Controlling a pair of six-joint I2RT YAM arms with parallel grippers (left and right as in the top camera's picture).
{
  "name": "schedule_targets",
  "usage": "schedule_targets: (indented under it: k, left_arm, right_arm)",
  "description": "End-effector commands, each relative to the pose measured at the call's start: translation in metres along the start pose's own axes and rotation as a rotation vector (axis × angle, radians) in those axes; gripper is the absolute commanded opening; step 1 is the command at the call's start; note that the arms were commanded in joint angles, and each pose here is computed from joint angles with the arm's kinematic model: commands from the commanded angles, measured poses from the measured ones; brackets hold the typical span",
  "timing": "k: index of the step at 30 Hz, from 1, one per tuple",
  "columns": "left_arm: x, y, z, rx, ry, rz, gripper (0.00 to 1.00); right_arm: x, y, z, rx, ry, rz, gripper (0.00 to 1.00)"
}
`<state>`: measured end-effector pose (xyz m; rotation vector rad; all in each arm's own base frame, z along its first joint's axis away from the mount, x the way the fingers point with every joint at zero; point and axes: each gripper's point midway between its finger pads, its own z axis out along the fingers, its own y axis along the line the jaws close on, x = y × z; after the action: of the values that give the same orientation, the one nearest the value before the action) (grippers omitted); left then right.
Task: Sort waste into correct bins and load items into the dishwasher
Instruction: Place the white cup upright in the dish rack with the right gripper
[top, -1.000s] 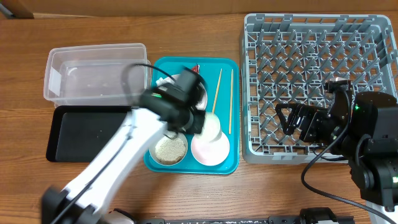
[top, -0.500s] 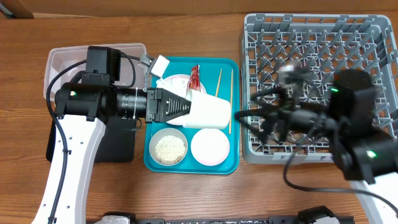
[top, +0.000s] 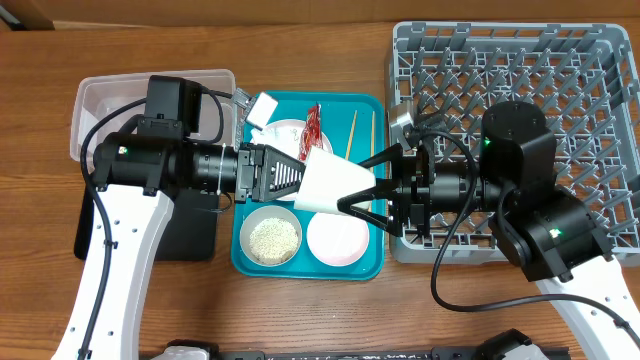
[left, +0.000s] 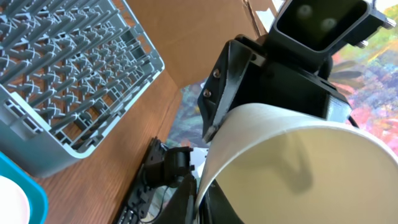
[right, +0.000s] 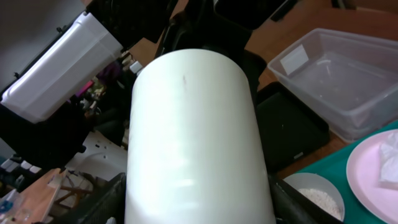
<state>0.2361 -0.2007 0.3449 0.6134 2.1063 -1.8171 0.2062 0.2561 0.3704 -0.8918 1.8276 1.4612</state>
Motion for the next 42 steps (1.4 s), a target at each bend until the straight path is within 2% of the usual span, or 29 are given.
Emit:
schedule_targets:
  k: [1,2,4,5,6,9,11,13,15,18,23,29,30,32,35,39,42]
  left_arm:
    - [0.001,-0.002,0.001,0.01,0.004,0.023,0.27]
    - [0.001,0.0,0.001,0.0,0.005,0.022,0.42]
    - [0.002,0.01,0.001,-0.059,0.012,0.019,0.66]
    - [0.004,0.019,0.0,-0.112,0.018,0.013,0.75]
    - [0.006,0.031,-0.002,-0.18,0.027,-0.006,0.8]
    - [0.016,0.074,-0.016,-0.449,0.052,-0.097,0.85]
    - [0.024,0.1,-0.033,-0.634,0.065,-0.161,0.87]
    - [0.028,0.114,-0.044,-0.743,0.066,-0.201,0.88]
    - [0.029,0.117,-0.048,-0.772,0.067,-0.207,0.88]
    - [0.027,0.117,-0.047,-0.772,0.063,-0.199,0.85]
    - [0.024,0.116,-0.042,-0.767,0.065,-0.167,0.83]
    - [0.029,0.119,-0.035,-0.813,0.099,-0.152,0.83]
    - [0.03,0.12,-0.034,-0.829,0.105,-0.151,0.83]
    - [0.032,0.121,-0.033,-0.849,0.117,-0.146,0.83]
    - [0.036,0.123,-0.031,-0.88,0.139,-0.142,0.83]
    - [0.04,0.128,-0.035,-0.942,0.147,-0.161,0.84]
    - [0.046,0.138,-0.044,-1.038,0.126,-0.232,0.81]
  right_arm:
    - [-0.005,0.006,-0.002,0.003,-0.008,-0.013,0.64]
    - [-0.004,0.005,-0.002,0.008,-0.006,-0.008,0.63]
    - [-0.004,-0.002,-0.005,0.041,-0.011,0.006,0.59]
    - [-0.004,-0.008,-0.008,0.074,-0.016,0.018,0.57]
    - [-0.004,-0.015,-0.013,0.117,-0.025,0.035,0.57]
    - [-0.003,-0.046,-0.038,0.309,-0.065,0.108,0.56]
    - [0.002,-0.076,-0.068,0.512,-0.111,0.199,0.56]
    - [0.013,-0.105,-0.103,0.745,-0.151,0.32,0.52]
    - [0.035,-0.127,-0.135,0.957,-0.166,0.466,0.53]
    - [0.074,-0.138,-0.156,1.129,-0.113,0.65,0.52]
    - [0.125,-0.144,-0.149,1.19,0.084,0.854,0.52]
    - [0.158,-0.158,-0.122,1.194,0.3,0.951,0.53]
    - [0.162,-0.162,-0.119,1.199,0.327,0.955,0.56]
    - [0.17,-0.169,-0.115,1.222,0.368,0.976,0.72]
    - [0.174,-0.179,-0.113,1.244,0.382,0.989,0.83]
    - [0.151,-0.186,-0.112,1.227,0.28,0.946,0.87]
    - [0.121,-0.178,-0.114,1.201,0.189,0.869,0.89]
